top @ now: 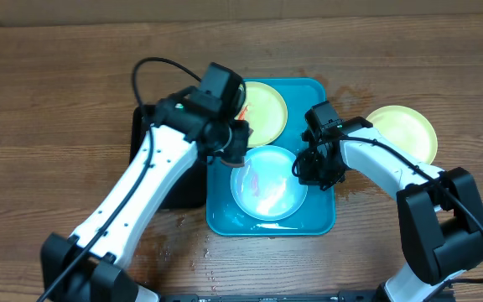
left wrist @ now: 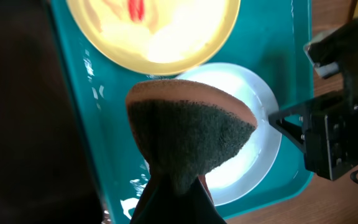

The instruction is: Clean dirty plates on tray and stack at the side

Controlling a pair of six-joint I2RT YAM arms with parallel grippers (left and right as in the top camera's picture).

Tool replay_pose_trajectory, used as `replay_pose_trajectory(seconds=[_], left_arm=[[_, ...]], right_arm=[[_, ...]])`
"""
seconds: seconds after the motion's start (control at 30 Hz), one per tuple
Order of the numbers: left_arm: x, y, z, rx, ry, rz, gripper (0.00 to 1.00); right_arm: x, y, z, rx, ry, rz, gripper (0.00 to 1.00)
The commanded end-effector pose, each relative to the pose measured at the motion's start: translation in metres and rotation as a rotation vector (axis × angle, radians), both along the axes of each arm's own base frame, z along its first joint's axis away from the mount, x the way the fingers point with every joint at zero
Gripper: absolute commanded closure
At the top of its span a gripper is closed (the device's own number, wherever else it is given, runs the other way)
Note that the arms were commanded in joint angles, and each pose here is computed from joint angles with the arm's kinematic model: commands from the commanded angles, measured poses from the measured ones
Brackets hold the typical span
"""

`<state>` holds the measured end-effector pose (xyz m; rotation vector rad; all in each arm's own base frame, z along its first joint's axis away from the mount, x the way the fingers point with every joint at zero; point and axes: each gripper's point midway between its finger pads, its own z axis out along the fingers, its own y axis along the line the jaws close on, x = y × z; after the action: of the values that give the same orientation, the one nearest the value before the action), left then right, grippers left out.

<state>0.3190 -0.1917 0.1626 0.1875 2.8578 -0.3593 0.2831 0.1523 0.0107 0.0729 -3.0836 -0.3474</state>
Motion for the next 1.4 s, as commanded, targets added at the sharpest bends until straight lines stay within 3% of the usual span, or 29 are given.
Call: replay_pose_trajectory(seconds=[0.0, 0.23, 0.53, 0.73, 0.97, 1.03, 1.17, 1.37], left_arm=[[-0.003, -0.014, -0.018, 0.004, 0.062, 0.035, 0.96], [-0.016, -0.037, -0.066, 0.086, 0.166, 0.013, 0.96], [-0.011, -0.021, -0.115, 0.289, 0.183, 0.108, 0.96], [-0.005, -0.025, -0.129, 0.289, 0.179, 0.107, 0.96], [-0.028, -0.029, -0.173, 0.330, 0.320, 0.016, 0.96], [-0.040, -0.036, -0.182, 0.284, 0.397, -0.057, 0.96], [-0.065, -0.072, -0.177, 0.038, 0.516, -0.284, 0.96], [-0.058, -0.093, -0.156, -0.076, 0.461, -0.320, 0.96]], right_arm=[[0.004, 0.000, 0.004, -0.003, -0.032, -0.009, 0.96], [0.003, 0.002, 0.005, 0.008, -0.015, -0.050, 0.96], [0.003, 0.001, 0.005, 0.007, -0.015, -0.049, 0.96], [0.003, 0.001, 0.005, 0.007, -0.014, -0.049, 0.96], [0.002, 0.001, 0.005, 0.007, -0.014, -0.049, 0.96], [0.002, 0.001, 0.005, 0.006, -0.012, -0.049, 0.96], [0.002, 0.001, 0.005, 0.006, -0.011, -0.049, 0.96], [0.002, 0.001, 0.005, 0.006, -0.010, -0.050, 0.96]])
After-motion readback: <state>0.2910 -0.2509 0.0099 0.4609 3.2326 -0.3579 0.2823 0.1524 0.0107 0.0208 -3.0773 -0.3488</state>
